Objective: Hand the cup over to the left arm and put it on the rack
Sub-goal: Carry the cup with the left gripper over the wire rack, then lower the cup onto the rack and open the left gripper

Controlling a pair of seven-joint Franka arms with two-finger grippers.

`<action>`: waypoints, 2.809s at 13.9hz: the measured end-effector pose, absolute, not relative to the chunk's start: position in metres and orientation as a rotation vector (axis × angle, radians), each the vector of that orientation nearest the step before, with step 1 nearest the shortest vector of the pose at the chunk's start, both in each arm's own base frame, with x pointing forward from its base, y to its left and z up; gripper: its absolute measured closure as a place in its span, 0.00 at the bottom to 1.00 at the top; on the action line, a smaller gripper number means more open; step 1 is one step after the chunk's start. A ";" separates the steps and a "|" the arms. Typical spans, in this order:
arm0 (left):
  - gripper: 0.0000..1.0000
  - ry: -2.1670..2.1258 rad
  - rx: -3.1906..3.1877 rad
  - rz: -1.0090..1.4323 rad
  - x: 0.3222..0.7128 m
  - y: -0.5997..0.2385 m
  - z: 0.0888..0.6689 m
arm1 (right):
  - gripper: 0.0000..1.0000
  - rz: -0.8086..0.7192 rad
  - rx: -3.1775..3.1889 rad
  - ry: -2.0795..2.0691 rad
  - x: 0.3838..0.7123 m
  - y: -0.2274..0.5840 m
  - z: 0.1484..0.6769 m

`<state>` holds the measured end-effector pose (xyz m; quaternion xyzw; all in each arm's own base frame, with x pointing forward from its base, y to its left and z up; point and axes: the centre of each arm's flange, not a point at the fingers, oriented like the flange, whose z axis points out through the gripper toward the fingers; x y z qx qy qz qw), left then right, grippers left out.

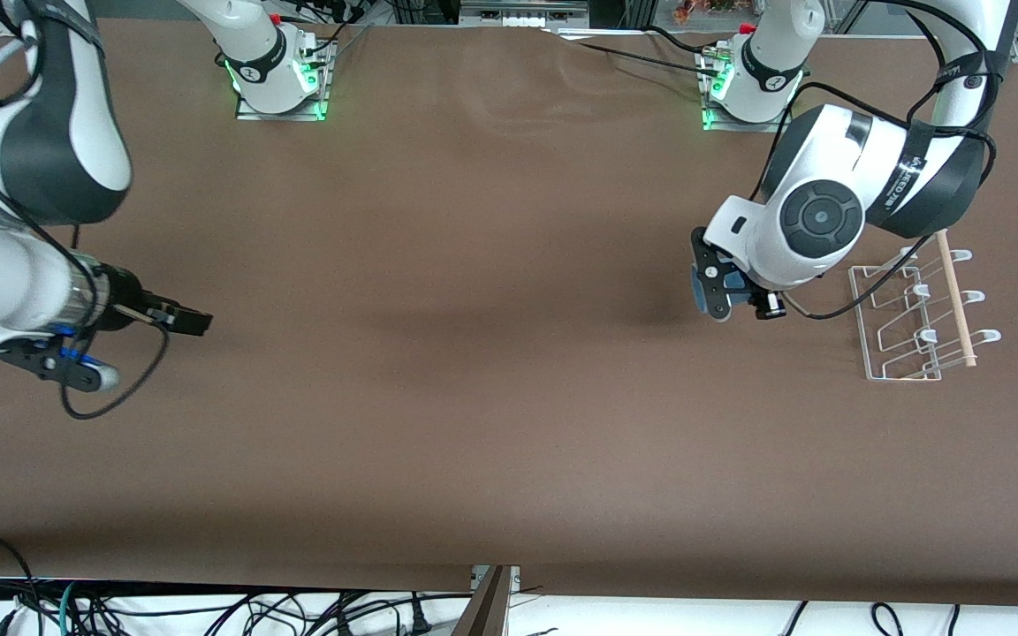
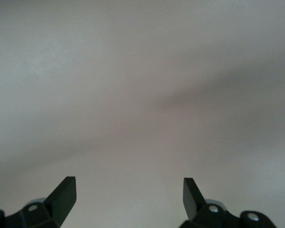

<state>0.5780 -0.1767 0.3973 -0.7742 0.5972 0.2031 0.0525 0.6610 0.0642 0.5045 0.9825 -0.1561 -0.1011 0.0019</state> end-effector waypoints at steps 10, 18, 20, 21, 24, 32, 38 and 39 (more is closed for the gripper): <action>0.27 1.263 -1.767 1.219 0.572 -0.118 0.328 | 0.00 -0.288 3.188 -0.126 0.585 0.026 0.538; 0.27 1.221 -1.496 1.323 0.558 -0.041 0.272 | 0.00 -0.225 3.208 0.093 0.565 0.013 0.540; 0.27 1.218 -1.457 1.307 0.552 -0.037 0.275 | 0.00 -0.182 3.211 0.097 0.551 0.013 0.554; 0.27 1.214 -1.455 1.300 0.550 -0.036 0.280 | 0.00 -0.162 3.212 0.099 0.548 0.013 0.557; 0.27 1.189 -1.483 1.268 0.548 -0.027 0.285 | 0.00 -0.156 3.212 0.107 0.549 0.016 0.553; 0.27 1.193 -1.487 1.217 0.546 0.017 0.262 | 0.00 -0.166 3.206 0.213 0.548 0.037 0.550; 0.27 1.206 -1.494 1.168 0.540 0.019 0.248 | 0.00 -0.181 3.207 0.249 0.549 0.051 0.549; 0.27 1.209 -1.496 1.164 0.540 0.019 0.247 | 0.00 -0.180 3.207 0.248 0.550 0.051 0.549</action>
